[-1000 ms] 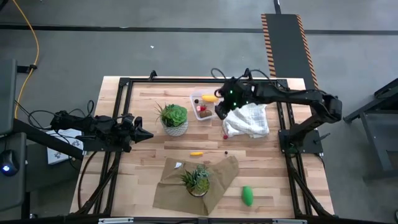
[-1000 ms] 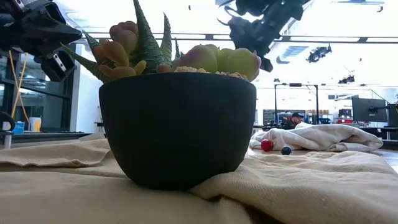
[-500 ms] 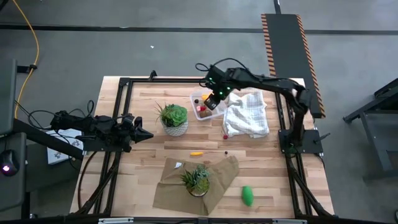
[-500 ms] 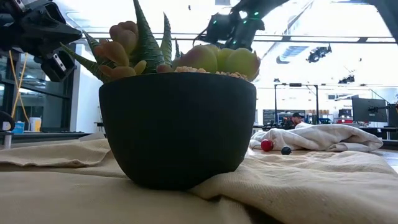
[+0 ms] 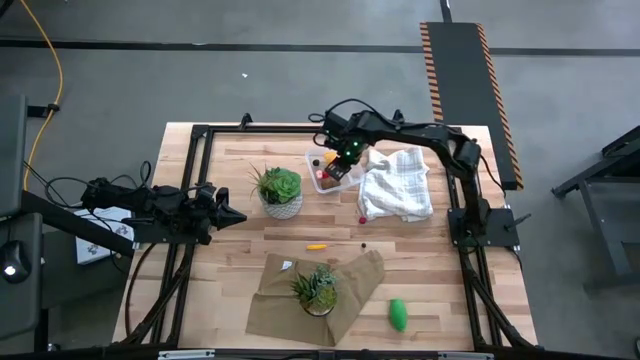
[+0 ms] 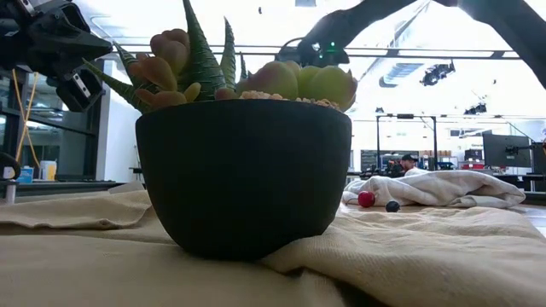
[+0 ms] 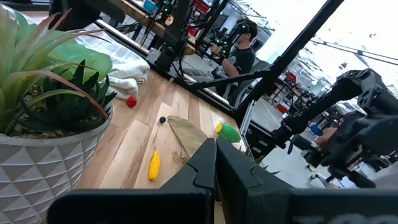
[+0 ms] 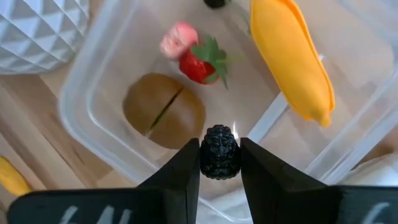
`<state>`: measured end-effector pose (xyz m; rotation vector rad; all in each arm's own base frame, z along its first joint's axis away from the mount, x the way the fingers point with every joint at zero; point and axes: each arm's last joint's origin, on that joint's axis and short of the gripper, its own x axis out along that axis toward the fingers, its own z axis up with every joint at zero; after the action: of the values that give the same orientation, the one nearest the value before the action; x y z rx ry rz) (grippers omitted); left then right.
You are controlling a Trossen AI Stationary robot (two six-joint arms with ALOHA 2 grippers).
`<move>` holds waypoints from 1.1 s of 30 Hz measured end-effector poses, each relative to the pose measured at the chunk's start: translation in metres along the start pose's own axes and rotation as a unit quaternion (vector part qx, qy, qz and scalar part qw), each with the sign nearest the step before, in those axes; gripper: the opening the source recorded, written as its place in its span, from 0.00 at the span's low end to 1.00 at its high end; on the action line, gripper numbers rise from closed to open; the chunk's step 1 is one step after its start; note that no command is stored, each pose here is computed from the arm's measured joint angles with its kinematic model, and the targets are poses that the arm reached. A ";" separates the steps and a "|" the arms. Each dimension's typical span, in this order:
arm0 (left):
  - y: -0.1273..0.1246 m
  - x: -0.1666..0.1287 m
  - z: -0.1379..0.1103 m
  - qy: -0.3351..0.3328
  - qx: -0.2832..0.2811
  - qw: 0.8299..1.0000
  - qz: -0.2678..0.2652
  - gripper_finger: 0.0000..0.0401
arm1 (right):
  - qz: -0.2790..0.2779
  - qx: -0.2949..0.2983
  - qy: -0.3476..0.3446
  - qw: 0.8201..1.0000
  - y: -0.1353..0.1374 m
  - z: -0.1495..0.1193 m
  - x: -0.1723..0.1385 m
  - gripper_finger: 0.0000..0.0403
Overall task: Pick and placing Produce into tupperware
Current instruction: Put the blackberry into the transparent bin, then put the blueberry into the transparent bin
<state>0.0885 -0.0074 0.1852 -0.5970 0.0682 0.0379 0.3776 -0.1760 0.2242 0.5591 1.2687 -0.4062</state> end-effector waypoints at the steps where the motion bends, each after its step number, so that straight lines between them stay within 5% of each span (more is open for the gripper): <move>1: 0.000 0.000 0.000 0.000 0.000 1.000 0.000 0.00 | -0.001 0.000 0.003 1.000 0.000 -0.001 0.002 0.21; 33: 0.000 0.000 0.000 0.000 0.000 1.000 0.000 0.00 | 0.026 -0.010 0.009 1.000 0.011 -0.008 0.010 0.32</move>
<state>0.0885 -0.0074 0.1852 -0.5970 0.0682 0.0379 0.3805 -0.1621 0.2146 0.5785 1.2725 -0.3462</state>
